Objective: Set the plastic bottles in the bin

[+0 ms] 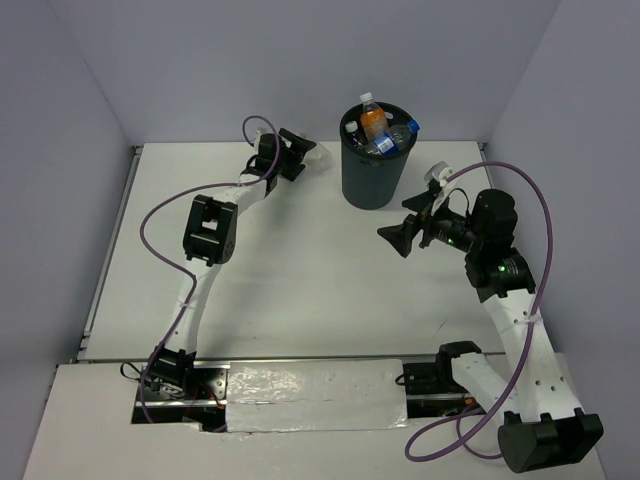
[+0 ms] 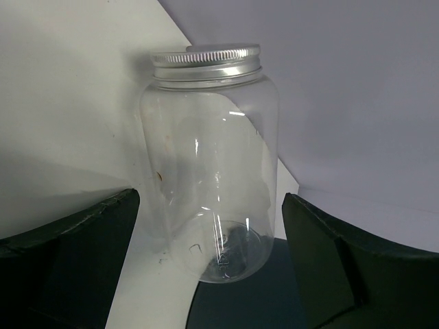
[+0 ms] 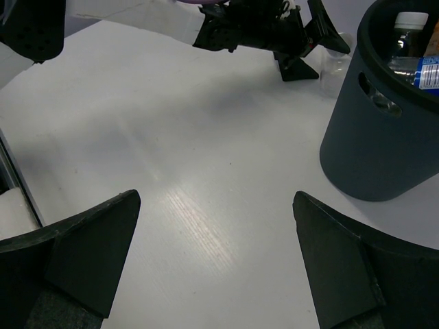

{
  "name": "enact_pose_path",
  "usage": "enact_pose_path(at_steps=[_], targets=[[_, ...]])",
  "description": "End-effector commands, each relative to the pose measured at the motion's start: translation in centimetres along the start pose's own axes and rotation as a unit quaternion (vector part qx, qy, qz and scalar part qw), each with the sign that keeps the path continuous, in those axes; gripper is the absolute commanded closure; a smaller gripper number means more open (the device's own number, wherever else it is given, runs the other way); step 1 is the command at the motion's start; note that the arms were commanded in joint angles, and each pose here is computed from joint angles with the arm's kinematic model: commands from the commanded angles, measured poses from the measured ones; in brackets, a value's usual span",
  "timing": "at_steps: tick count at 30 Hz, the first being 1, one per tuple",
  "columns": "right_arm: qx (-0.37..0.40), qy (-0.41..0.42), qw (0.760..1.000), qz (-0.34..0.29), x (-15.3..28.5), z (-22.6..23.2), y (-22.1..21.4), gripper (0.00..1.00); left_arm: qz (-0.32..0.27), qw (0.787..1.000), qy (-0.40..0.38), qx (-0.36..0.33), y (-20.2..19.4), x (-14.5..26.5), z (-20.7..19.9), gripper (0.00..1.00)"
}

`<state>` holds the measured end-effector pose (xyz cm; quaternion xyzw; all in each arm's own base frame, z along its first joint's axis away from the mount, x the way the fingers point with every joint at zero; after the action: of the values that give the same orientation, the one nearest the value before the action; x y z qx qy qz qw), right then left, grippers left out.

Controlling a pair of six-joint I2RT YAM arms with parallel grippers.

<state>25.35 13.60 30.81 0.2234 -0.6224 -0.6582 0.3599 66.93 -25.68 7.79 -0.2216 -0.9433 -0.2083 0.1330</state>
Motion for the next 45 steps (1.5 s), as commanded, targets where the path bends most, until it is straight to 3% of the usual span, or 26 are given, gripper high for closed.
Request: enact_pose_path(at_steps=[1, 22, 25, 37, 45], targets=[[0.009, 0.005, 1.0, -0.004, -0.2, -0.1, 0.1, 0.0, -0.005, 1.0, -0.006, 0.008, -0.1, -0.6, 0.2, 0.0], [0.005, 0.007, 1.0, 0.003, -0.4, -0.3, -0.2, 0.01, -0.006, 1.0, 0.004, -0.006, -0.2, -0.7, 0.6, 0.0], [0.005, 0.006, 1.0, 0.003, -0.4, -0.3, -0.2, 0.0, -0.009, 1.0, 0.007, -0.011, 0.1, -0.7, 0.6, 0.04], [0.008, 0.002, 1.0, 0.0, -0.3, -0.4, -0.1, 0.0, 0.004, 0.999, -0.026, -0.03, 0.0, 0.1, -0.7, 0.48], [0.016, -0.006, 1.0, -0.007, 0.1, -0.4, 0.3, 0.0, 0.009, 0.992, -0.089, -0.09, 1.4, 3.3, -4.9, 0.75]])
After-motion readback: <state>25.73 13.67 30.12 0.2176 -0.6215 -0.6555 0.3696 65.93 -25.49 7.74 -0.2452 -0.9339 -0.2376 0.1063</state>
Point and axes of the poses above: each gripper's point midway between its finger pads, its own x axis back along the fingers, its own z axis along the line the jaws close on, y = z × x, the point moved 1 cm from there along x, back along the fingers, and after that the axes turned 6 degrees about -x, right-handed, at the moved point
